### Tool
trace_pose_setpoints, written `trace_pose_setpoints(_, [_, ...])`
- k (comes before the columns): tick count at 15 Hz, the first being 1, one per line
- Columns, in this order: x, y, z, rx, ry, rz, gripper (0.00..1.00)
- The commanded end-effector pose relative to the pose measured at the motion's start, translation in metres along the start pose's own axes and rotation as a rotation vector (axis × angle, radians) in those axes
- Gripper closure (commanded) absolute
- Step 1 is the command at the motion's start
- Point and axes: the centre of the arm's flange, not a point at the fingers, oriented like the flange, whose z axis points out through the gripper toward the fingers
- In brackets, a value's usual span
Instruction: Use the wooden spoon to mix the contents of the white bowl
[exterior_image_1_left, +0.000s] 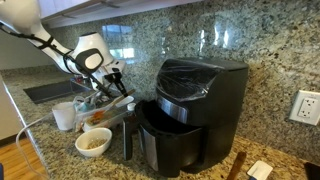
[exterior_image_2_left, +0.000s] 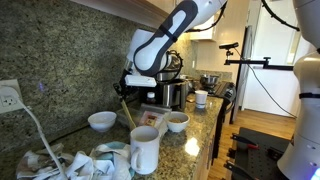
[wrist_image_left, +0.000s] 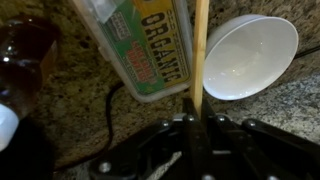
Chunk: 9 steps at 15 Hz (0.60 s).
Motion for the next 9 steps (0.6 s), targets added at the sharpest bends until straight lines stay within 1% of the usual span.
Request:
trace_pose_setpoints(1, [0.005,-0.001,-0.014,-0.027,0.073,0.017,0.94])
trace_pose_setpoints(5, [0.007,0.003,-0.026,-0.05,0.121,0.024,0.94])
trace_pose_setpoints(9, [0.006,0.001,-0.038,-0.048,0.136,0.025,0.94])
